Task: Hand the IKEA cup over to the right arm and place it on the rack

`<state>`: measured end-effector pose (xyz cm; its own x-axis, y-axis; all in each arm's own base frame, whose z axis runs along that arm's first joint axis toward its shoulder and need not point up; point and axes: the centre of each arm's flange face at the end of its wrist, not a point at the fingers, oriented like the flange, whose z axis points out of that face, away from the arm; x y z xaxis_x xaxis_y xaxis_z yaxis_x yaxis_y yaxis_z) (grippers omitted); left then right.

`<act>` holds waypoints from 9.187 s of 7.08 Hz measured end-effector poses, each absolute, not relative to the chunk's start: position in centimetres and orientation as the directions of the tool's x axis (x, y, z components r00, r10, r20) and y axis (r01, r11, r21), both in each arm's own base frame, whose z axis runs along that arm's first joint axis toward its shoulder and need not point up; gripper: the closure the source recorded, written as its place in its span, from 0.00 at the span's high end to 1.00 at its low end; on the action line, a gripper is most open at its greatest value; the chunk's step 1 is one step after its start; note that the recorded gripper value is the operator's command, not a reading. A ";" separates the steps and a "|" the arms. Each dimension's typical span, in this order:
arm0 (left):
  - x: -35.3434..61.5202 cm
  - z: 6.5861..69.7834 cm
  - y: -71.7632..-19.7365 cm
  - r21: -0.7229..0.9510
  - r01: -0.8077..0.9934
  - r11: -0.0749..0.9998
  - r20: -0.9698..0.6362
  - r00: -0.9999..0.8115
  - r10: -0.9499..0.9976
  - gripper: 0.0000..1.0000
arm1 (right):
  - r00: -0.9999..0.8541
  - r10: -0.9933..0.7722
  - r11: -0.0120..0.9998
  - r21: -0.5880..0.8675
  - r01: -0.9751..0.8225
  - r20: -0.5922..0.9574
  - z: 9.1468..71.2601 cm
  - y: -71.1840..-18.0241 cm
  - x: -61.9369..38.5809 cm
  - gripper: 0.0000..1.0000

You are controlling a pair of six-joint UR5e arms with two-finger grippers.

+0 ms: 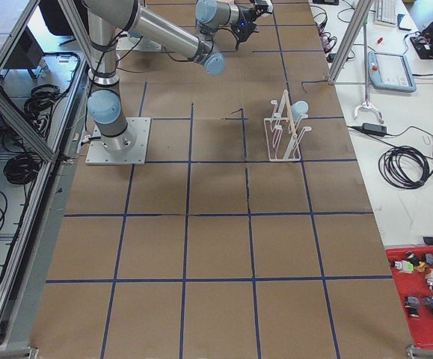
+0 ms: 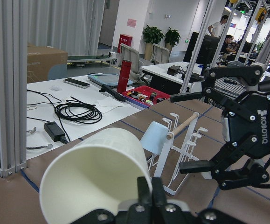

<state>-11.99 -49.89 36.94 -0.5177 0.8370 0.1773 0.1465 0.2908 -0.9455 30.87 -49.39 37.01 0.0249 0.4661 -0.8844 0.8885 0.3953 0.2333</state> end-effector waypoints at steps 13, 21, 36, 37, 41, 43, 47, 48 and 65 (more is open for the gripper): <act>-13.5 36.2 -48.8 -0.948 0.152 0.279 0.169 -0.502 0.848 0.06 | 0.010 0.461 0.445 0.241 0.863 -0.887 37.1 -50.3 35.4 0.98; -13.6 36.8 -48.5 -0.951 0.153 0.269 0.160 -0.501 0.850 0.08 | 0.008 0.472 0.447 0.247 0.860 -0.882 36.7 -50.7 35.6 0.46; -4.5 37.4 -50.8 -0.930 0.117 0.348 0.167 -0.710 0.685 0.99 | 0.027 0.443 0.390 0.220 0.894 -0.896 37.3 -53.5 31.3 0.11; -3.5 37.0 -51.5 -0.904 0.142 0.404 0.154 -0.772 0.617 0.99 | 0.010 0.419 0.372 0.182 0.910 -0.908 37.7 -54.9 28.8 0.09; -2.1 35.3 -55.4 -0.605 0.205 0.770 0.009 -0.965 0.263 0.99 | -0.469 0.229 0.374 -0.367 0.851 -0.853 38.0 -59.5 17.0 0.07; -4.3 37.3 -57.0 -0.409 0.118 0.905 -0.041 -0.993 0.110 0.99 | -0.695 0.161 0.360 -0.614 0.703 -0.701 38.3 -60.8 11.9 0.07; -9.0 43.4 -54.9 -0.111 -0.027 0.993 -0.066 -0.997 -0.034 0.99 | -0.951 0.070 0.305 -0.901 0.308 -0.302 40.3 -63.8 2.7 0.06; -9.6 44.2 -53.5 -0.097 -0.028 0.995 -0.068 -0.997 -0.035 0.99 | -0.977 0.064 0.300 -0.929 0.215 -0.206 40.3 -64.6 0.7 0.06; -10.3 46.5 -51.4 -0.017 -0.031 0.999 0.002 -1.000 -0.031 0.99 | -0.995 0.101 0.243 -0.970 0.018 0.007 28.1 -65.7 -5.4 0.06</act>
